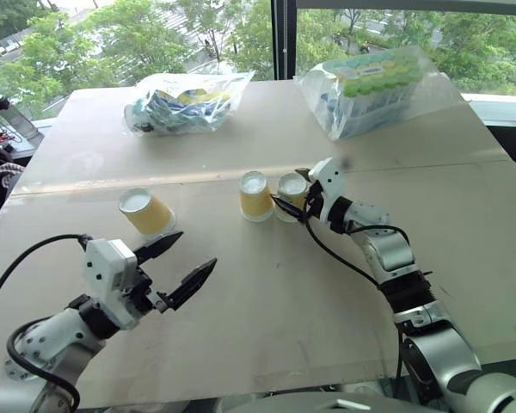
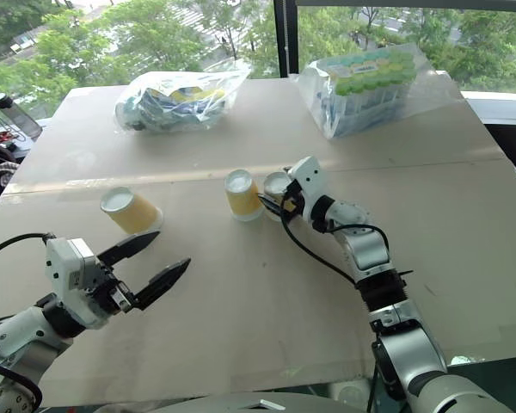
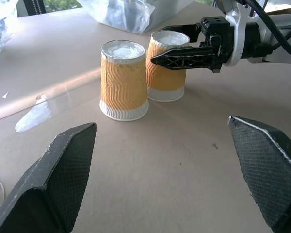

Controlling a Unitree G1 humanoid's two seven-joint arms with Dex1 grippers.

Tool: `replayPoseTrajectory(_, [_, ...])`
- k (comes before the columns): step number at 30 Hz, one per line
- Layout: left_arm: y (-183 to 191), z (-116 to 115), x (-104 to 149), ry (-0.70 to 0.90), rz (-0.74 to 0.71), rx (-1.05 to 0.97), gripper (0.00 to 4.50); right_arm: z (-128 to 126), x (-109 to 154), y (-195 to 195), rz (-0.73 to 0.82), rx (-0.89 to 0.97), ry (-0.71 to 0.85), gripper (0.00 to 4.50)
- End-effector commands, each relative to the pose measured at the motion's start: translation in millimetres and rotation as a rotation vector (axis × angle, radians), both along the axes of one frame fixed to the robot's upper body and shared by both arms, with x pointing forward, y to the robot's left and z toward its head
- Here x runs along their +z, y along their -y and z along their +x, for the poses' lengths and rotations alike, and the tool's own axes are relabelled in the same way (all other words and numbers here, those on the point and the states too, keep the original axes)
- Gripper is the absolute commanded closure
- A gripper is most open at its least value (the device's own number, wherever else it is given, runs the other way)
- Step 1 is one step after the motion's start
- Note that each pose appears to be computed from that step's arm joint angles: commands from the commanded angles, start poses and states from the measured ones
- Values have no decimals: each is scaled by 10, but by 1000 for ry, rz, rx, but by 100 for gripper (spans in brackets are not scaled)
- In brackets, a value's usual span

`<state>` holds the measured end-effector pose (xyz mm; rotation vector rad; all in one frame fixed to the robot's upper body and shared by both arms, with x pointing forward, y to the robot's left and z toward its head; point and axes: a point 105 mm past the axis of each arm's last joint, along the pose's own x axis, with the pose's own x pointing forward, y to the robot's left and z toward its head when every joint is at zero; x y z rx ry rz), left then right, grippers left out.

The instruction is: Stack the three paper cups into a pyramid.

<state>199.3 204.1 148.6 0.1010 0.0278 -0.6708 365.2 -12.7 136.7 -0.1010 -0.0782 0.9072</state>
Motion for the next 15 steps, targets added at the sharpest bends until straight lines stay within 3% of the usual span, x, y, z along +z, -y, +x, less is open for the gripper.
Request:
replayPoseTrajectory(1, [38, -23, 51, 28, 2, -10, 0, -41, 164, -31, 35, 28, 49, 2])
replayPoseTrajectory(10, [-86, -44, 111, 170, 18, 145, 0, -305, 148, 290, 42, 102, -7, 2])
replayPoseTrajectory(15, [-144, 103, 150, 274, -13, 312, 0, -489, 45, 598, -30, 121, -24, 2])
